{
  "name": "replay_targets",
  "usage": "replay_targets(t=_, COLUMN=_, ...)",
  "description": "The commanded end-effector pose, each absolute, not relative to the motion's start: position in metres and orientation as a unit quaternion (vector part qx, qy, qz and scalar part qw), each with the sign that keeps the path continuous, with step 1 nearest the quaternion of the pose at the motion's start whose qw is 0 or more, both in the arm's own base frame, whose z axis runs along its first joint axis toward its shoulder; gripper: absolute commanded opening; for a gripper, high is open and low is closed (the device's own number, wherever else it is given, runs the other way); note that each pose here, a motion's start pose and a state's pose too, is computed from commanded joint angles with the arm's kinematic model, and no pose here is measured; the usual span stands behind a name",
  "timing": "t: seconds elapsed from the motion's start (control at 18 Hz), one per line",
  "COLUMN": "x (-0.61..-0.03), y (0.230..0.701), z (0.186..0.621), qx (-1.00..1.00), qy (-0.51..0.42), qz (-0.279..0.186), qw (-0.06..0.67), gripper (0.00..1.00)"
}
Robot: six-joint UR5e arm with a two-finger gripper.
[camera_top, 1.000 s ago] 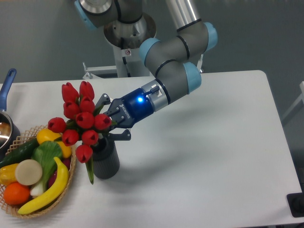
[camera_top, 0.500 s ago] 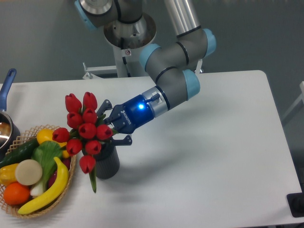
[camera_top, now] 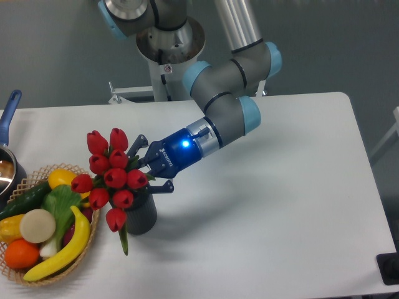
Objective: Insert the flowers into the vase
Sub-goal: 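Push the stems deeper into the vase and open the gripper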
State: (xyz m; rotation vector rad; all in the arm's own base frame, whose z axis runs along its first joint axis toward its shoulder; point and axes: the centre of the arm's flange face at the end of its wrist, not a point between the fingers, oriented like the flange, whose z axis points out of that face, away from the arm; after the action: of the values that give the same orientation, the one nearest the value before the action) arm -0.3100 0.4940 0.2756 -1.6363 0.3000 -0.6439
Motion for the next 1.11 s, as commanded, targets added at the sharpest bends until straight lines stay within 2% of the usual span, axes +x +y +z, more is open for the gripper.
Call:
replay_targets(t=0.61, x=-0.308, y=0.490, z=0.258, qx=-0.718, qy=0.136, qz=-0.276, qw=0.625, gripper=0.36)
replay_targets(t=1.11, x=-0.312, y=0.484, z=0.255, qx=-0.719, qy=0.134, qz=-0.268, qw=0.627, gripper=0.49)
